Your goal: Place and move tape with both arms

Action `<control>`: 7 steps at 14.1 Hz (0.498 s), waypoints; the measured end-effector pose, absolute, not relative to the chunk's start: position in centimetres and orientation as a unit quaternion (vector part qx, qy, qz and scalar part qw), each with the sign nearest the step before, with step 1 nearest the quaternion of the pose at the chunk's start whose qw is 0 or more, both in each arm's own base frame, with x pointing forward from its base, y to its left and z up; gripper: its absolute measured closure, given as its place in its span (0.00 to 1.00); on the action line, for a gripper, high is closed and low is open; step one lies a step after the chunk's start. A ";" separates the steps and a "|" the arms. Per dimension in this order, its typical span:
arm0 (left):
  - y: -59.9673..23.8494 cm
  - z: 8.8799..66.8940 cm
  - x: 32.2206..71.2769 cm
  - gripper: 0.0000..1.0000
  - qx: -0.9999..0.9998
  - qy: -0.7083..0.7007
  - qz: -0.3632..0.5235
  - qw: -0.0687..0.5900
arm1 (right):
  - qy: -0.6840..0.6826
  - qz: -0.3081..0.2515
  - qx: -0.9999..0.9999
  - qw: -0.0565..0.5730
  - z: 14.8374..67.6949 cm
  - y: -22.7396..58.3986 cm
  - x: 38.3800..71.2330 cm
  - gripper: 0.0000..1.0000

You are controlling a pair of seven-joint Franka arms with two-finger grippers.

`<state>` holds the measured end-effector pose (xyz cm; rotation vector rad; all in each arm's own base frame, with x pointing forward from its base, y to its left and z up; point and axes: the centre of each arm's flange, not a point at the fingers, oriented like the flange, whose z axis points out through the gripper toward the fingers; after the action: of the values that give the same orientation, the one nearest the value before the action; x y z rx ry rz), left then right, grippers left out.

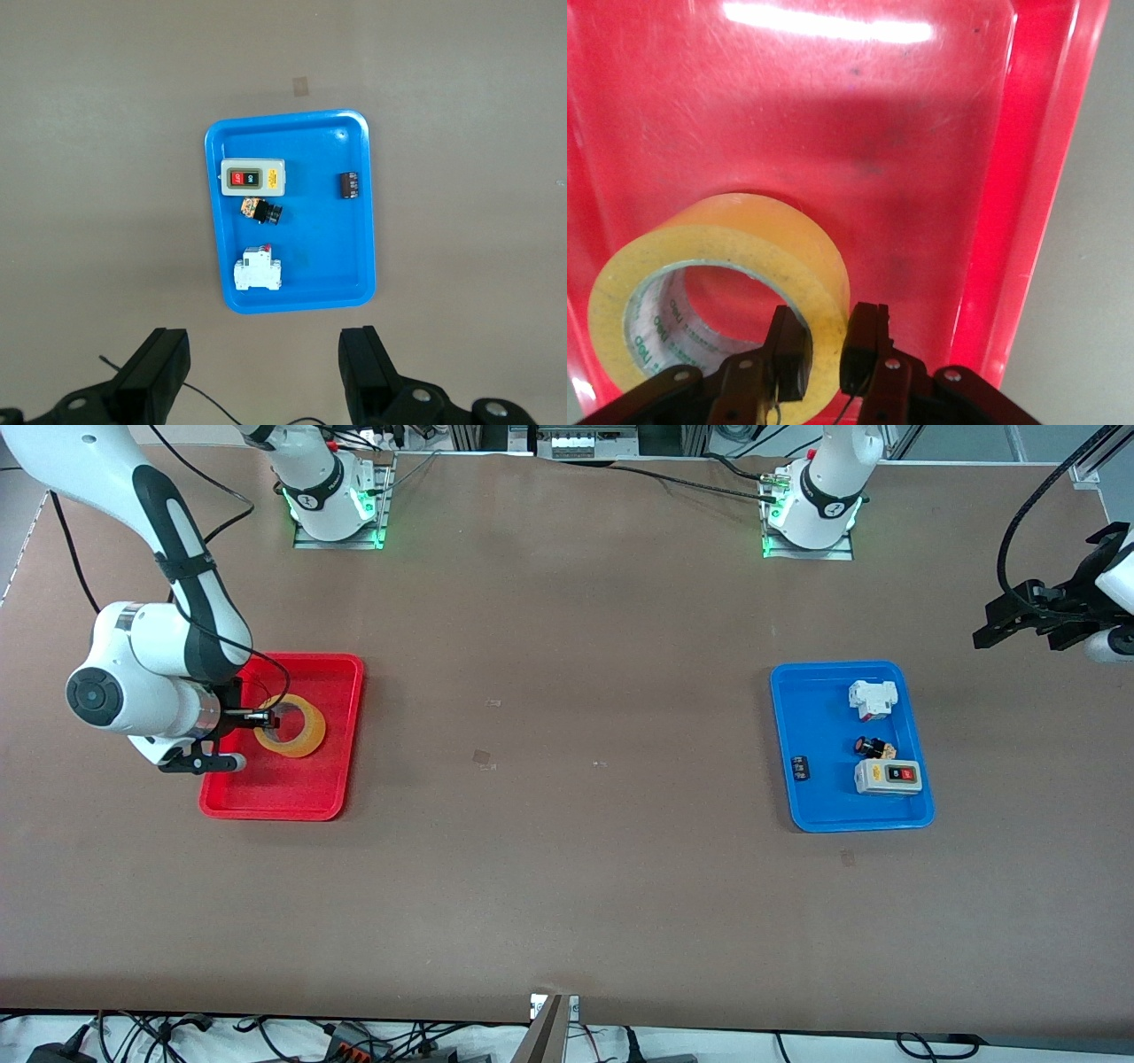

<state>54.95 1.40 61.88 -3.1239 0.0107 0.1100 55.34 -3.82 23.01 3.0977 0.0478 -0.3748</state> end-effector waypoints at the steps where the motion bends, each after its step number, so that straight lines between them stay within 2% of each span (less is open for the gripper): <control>1: 1.4 61.9 54.9 0.00 -0.999 0.002 0.035 0.007 | 0.020 -0.118 0.993 0.015 22.8 -3.8 55.0 0.79; 4: 1.4 61.8 55.0 0.00 -0.999 -0.002 0.036 -0.014 | 0.031 -0.114 0.993 0.025 22.6 -3.9 54.7 0.78; 5: 1.4 61.7 55.0 0.00 -0.999 -0.003 0.036 -0.016 | 0.031 -0.111 0.993 0.025 22.5 -3.9 54.7 0.73; 7: 1.4 61.4 55.2 0.00 -0.999 -0.003 0.039 -0.016 | 0.025 -0.109 0.993 0.026 22.7 -3.8 54.8 0.48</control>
<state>55.18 1.42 61.44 -3.1722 -0.0095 0.1227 54.79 -3.80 22.67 3.0700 0.0788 -0.3358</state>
